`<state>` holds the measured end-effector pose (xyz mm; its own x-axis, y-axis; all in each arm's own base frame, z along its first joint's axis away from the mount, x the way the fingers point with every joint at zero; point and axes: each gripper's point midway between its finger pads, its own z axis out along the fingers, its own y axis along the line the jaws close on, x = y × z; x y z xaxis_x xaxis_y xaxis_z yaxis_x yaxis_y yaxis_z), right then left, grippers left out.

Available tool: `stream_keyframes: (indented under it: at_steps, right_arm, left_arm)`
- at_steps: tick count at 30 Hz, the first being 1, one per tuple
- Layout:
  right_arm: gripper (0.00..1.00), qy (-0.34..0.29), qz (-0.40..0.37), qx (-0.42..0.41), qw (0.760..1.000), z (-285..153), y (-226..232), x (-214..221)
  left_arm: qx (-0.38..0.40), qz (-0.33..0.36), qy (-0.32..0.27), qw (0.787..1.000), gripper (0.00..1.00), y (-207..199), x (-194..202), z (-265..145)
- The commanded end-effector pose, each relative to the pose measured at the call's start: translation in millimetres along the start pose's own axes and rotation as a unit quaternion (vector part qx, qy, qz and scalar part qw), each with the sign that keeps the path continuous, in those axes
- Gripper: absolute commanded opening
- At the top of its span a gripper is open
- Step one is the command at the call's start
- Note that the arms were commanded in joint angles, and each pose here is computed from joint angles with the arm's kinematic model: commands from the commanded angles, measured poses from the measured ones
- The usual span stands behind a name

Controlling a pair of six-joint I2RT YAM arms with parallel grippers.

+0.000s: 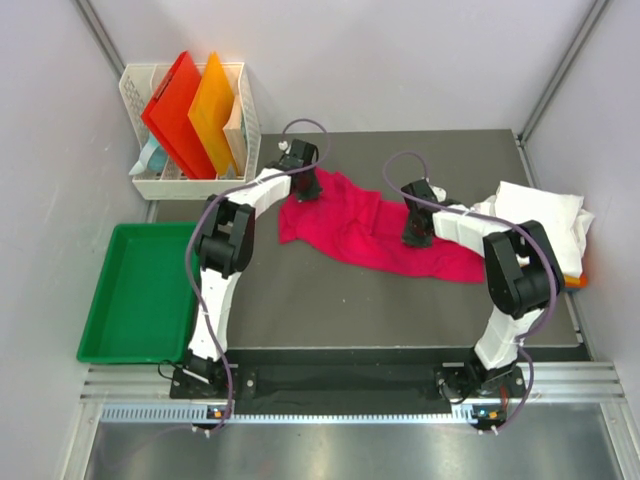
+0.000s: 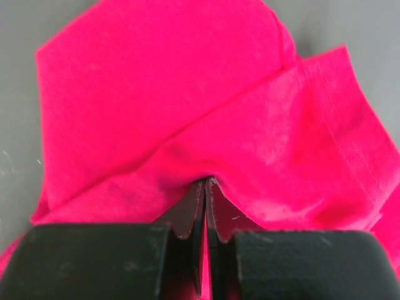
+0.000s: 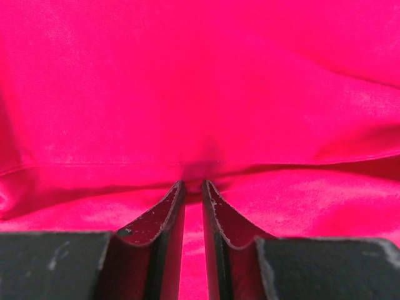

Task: Fold and stack the t-shirts
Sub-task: Fold the other side of the tshirt into a rectangle

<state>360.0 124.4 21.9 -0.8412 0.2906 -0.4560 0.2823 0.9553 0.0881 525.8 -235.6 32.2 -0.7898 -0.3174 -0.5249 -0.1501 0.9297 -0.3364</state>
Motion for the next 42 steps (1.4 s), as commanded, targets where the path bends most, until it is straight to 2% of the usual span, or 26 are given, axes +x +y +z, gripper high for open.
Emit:
stream_keyframes:
  at_steps: [1, 10, 15, 22, 28, 35, 37, 39, 40, 41, 42]
  right_arm:
    - [0.18, 0.085, 0.001, 0.037, 0.996, 4.2, -30.4, 60.3]
    - [0.18, 0.091, 0.004, 0.026, 0.995, 3.2, -30.5, 67.3]
    - [0.2, 0.068, -0.003, 0.005, 0.998, -4.8, -19.3, 49.2]
    - [0.26, -0.019, -0.007, -0.048, 0.999, -46.4, 1.8, -4.7]
    - [0.27, -0.071, 0.001, -0.065, 0.995, -77.7, 10.5, -38.3]
    - [0.27, -0.084, -0.004, -0.066, 0.994, -86.5, 9.5, -46.7]
    - [0.28, -0.093, -0.006, -0.065, 0.993, -90.6, 7.9, -51.6]
    - [0.28, -0.11, -0.004, -0.052, 0.993, -93.8, 4.6, -62.4]
    - [0.28, -0.116, -0.001, -0.046, 0.992, -93.0, 2.6, -68.6]
    - [0.28, -0.13, 0.006, -0.044, 0.991, -96.0, 3.5, -81.9]
    - [0.27, -0.122, 0.011, -0.028, 0.992, -85.2, -0.7, -86.1]
  left_arm:
    - [-0.077, -0.039, 0.05, 0.995, 0.05, 65.1, 15.3, 23.9]
    - [-0.138, -0.054, 0.061, 0.987, 0.04, 117.4, 20.1, 8.5]
    - [-0.167, -0.058, 0.063, 0.982, 0.04, 141.0, 28.9, -8.4]
    - [-0.19, -0.078, 0.049, 0.977, 0.04, 174.3, 25.3, -34.8]
    - [-0.209, -0.089, 0.028, 0.974, 0.04, 192.4, 10.7, -55.5]
    - [-0.208, -0.09, 0.016, 0.974, 0.05, 188.9, -1.2, -62.5]
    - [-0.187, -0.088, 0.007, 0.978, 0.06, 179.2, -10.1, -66.5]
    - [-0.136, -0.092, 0.003, 0.986, 0.09, 159.5, -13.9, -72.1]
    - [-0.089, -0.094, -0.038, 0.991, 0.11, 138.2, -36.0, -85.3]
    - [-0.069, -0.092, -0.039, 0.993, 0.15, 128.7, -29.7, -90.4]
    - [-0.048, -0.093, -0.048, 0.993, 0.24, 117.6, -32.9, -98.5]
